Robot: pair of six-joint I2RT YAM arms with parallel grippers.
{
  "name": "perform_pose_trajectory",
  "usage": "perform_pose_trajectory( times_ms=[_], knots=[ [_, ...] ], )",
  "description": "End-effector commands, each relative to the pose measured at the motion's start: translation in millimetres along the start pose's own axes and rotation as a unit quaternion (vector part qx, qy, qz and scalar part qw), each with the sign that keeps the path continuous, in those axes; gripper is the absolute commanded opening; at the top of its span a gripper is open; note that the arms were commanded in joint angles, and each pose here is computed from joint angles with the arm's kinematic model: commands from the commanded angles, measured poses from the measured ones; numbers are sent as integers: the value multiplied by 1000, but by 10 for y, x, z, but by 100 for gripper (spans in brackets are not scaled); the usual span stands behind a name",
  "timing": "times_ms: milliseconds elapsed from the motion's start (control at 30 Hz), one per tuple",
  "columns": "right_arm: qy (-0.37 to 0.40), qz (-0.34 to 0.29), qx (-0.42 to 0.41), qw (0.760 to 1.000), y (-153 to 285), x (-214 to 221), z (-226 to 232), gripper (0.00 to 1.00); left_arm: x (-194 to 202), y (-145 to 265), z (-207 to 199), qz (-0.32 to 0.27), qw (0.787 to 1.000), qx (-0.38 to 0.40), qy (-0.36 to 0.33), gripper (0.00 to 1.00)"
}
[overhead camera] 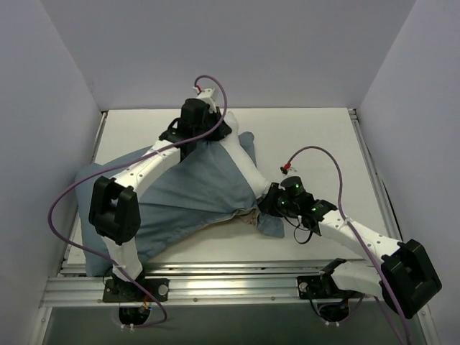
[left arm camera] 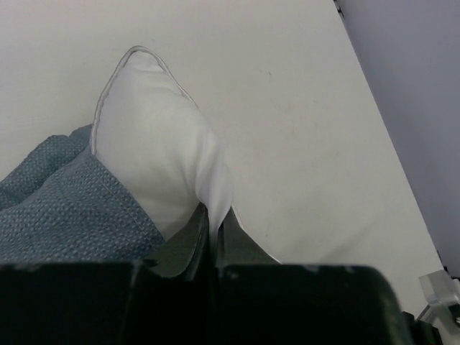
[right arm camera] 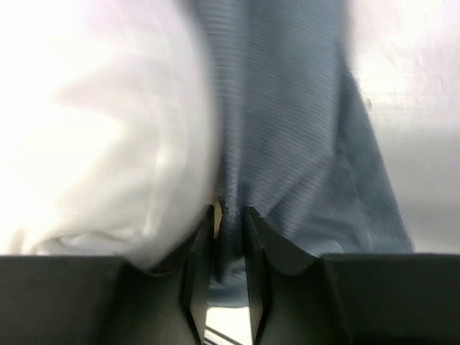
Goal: Remove the pillowcase from the pillow
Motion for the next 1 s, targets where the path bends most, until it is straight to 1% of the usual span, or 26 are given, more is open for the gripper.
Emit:
perform_pose_trajectory(
  times_ms=[0, 33, 67, 100, 133, 167, 200, 233, 267, 300, 400, 433, 467, 500, 533, 567, 600, 633, 667, 733, 767, 800, 833, 867, 900, 967],
  knots=[
    [56, -63, -48, 995, 212, -378, 429, 21, -341, -107, -673, -50, 992, 100, -55, 2],
    [62, -62, -28, 996, 289, -373, 367, 32, -350, -146, -671, -51, 992, 97, -68, 2],
    [64, -73, -18, 995, 349, -434, 371, 39, -361, -204, -679, -53, 991, 97, -76, 5],
    [65, -81, 4, 995, 398, -461, 302, 44, -366, -224, -682, -54, 990, 96, -82, 9],
    [68, -71, 18, 995, 485, -421, 242, 54, -374, -240, -676, -56, 990, 96, -90, 16],
    [70, -79, 31, 994, 537, -452, 209, 59, -379, -242, -664, -56, 988, 94, -106, 25],
    [72, -83, 34, 993, 598, -476, 216, 62, -382, -227, -705, -57, 987, 97, -116, 39],
    [72, -82, 36, 993, 679, -460, 202, 68, -387, -196, -728, -58, 985, 99, -132, 47],
    [74, -81, 35, 993, 725, -458, 206, 70, -448, -98, -789, -67, 982, 102, -142, 56],
    [73, -85, 33, 993, 779, -484, 232, 71, -403, -61, -839, -65, 981, 99, -150, 73],
    [77, -94, 38, 992, 910, -518, 230, 75, -479, 208, -905, -84, 978, 65, -179, 90],
    [79, -105, 39, 991, 937, -567, 244, 76, -396, 273, -948, -79, 978, 57, -185, 93],
    [82, -109, 42, 990, 941, -583, 241, 77, -450, 483, -995, -85, 978, 47, -184, 95],
    [87, -113, 45, 989, 918, -606, 234, 77, -483, 575, -913, -96, 979, 1, -178, 96],
    [89, -113, 52, 988, 880, -619, 201, 78, -333, 643, -885, -82, 982, -21, -167, 97],
    [93, -110, 58, 988, 838, -623, 177, 78, -321, 854, -824, -79, 984, -49, -154, 97],
    [99, -103, 68, 987, 745, -627, 143, 78, -296, 955, -670, -82, 982, -100, -137, 97],
    [102, -98, 74, 987, 684, -612, 113, 78, -76, 1003, -523, -57, 984, -125, -116, 97],
    [103, -97, 80, 987, 642, -623, 88, 77, -8, 1221, -407, -47, 982, -151, -106, 97],
    [110, -96, 88, 985, 519, -643, 55, 75, 189, 1416, -162, -39, 975, -207, -73, 97],
    [113, -88, 80, 986, 479, -622, 58, 75, 425, 1589, 11, -19, 972, -226, -66, 96],
    [115, -87, 68, 987, 411, -638, 92, 76, 539, 1665, 97, -13, 970, -236, -57, 96],
    [125, -78, 57, 988, 371, -613, 106, 77, 642, 1735, 160, -13, 969, -244, -33, 96],
    [130, -53, 29, 990, 323, -521, 155, 78, 854, 1855, 325, 0, 965, -260, -25, 95],
    [136, -47, 8, 990, 256, -502, 211, 80, 949, 1899, 393, 4, 964, -267, -16, 95],
    [145, -21, -19, 989, 185, -407, 235, 80, 1069, 1966, 493, 2, 962, -274, 8, 94]
  ],
)
Point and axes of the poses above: each gripper's point midway between its finger pads, its own y axis back along the fingers, its own z axis along the line the jaws close on, x = y × z, the point moved 3 cm from there along y, back along the fingers, and after that the axes turned 4 degrees about -y, right-handed, at the moved point
